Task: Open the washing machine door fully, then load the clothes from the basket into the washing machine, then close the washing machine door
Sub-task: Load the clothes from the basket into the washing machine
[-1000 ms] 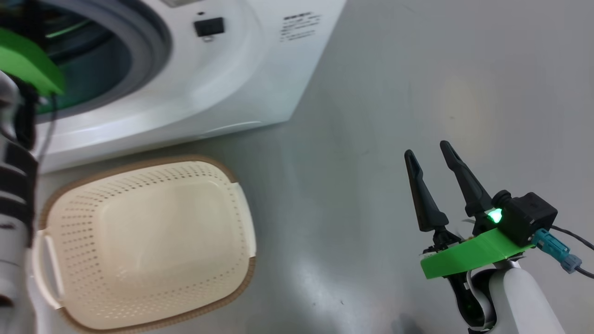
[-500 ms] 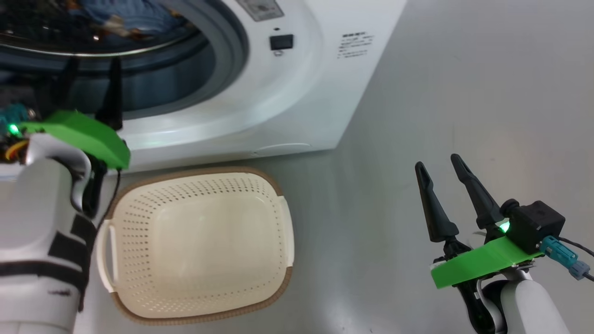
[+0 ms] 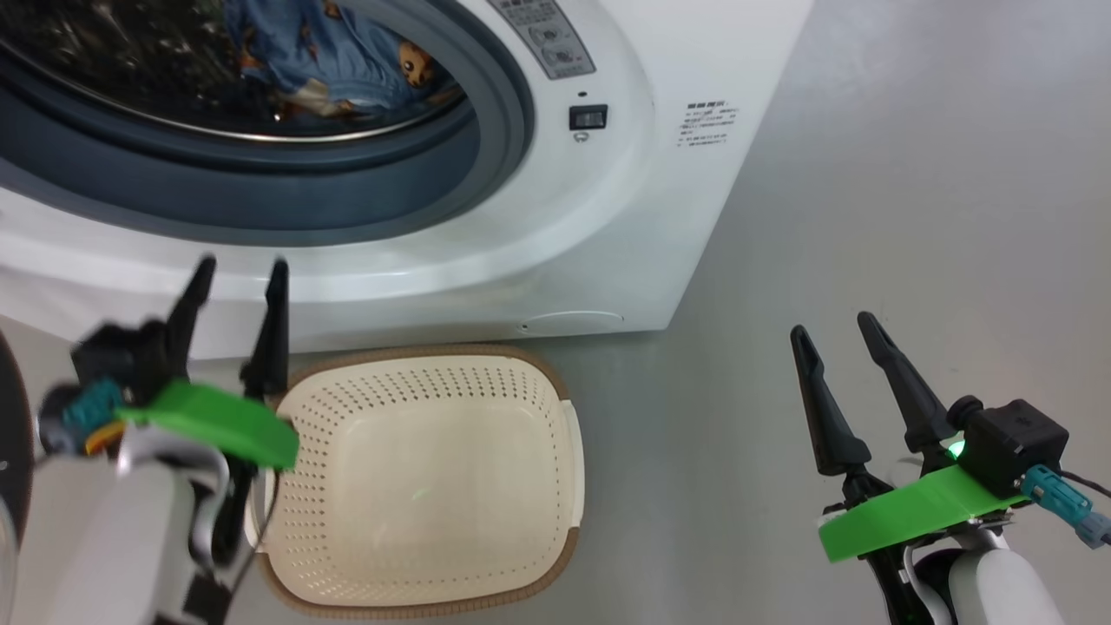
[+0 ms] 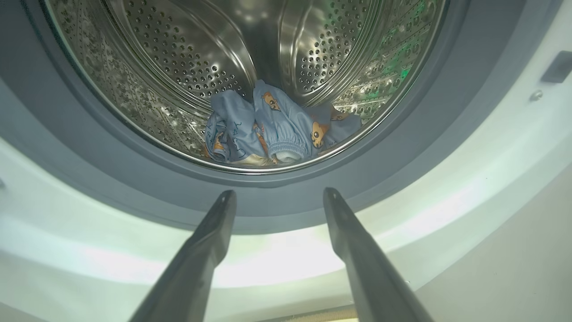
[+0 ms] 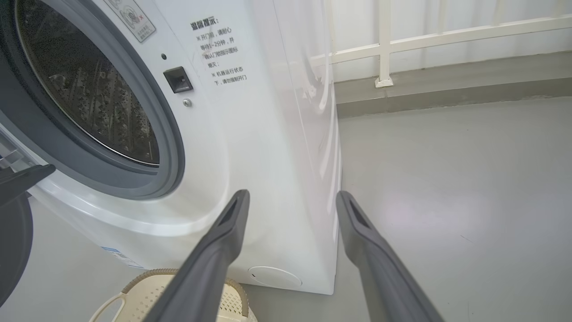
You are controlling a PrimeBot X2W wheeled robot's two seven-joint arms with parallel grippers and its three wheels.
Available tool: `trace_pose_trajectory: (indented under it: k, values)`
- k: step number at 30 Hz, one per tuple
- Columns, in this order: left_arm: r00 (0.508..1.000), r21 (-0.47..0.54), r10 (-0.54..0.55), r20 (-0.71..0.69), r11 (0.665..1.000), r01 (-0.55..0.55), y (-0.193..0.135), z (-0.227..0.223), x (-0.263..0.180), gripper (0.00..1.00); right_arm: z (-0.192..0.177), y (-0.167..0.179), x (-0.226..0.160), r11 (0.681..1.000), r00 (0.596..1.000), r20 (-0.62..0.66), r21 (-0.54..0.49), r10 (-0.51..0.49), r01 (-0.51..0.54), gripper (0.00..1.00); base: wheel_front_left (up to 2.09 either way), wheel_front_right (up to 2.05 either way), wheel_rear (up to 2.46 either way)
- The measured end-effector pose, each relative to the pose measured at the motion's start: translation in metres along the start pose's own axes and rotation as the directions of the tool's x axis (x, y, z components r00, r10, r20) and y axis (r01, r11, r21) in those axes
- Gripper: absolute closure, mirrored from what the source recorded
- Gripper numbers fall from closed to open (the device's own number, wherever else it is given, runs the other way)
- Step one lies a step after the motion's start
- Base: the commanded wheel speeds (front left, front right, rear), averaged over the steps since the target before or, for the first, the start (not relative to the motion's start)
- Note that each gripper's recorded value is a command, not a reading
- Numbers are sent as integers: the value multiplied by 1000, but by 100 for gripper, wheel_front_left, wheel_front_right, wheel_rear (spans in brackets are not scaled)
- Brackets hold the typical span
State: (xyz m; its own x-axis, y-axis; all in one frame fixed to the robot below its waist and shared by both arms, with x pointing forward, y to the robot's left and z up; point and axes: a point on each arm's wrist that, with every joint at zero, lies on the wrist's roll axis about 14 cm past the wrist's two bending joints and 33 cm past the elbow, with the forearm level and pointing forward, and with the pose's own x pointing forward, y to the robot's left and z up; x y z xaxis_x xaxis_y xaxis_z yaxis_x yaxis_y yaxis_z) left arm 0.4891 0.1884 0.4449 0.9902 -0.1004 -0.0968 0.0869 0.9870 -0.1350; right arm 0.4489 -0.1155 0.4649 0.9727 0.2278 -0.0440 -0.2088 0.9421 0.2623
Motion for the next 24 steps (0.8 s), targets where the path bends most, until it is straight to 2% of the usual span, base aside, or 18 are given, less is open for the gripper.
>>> trace_pose_trajectory:
  k: [13,24]
  values:
    - [993,-129,116,23,985,-112,-8,1,-83,0,19,11,-20,1000,999,44,13,14,-15,0,0,0,0]
    - [988,-134,141,65,982,-132,-14,15,-126,0,33,19,-46,1000,997,77,11,20,-21,0,0,0,0]
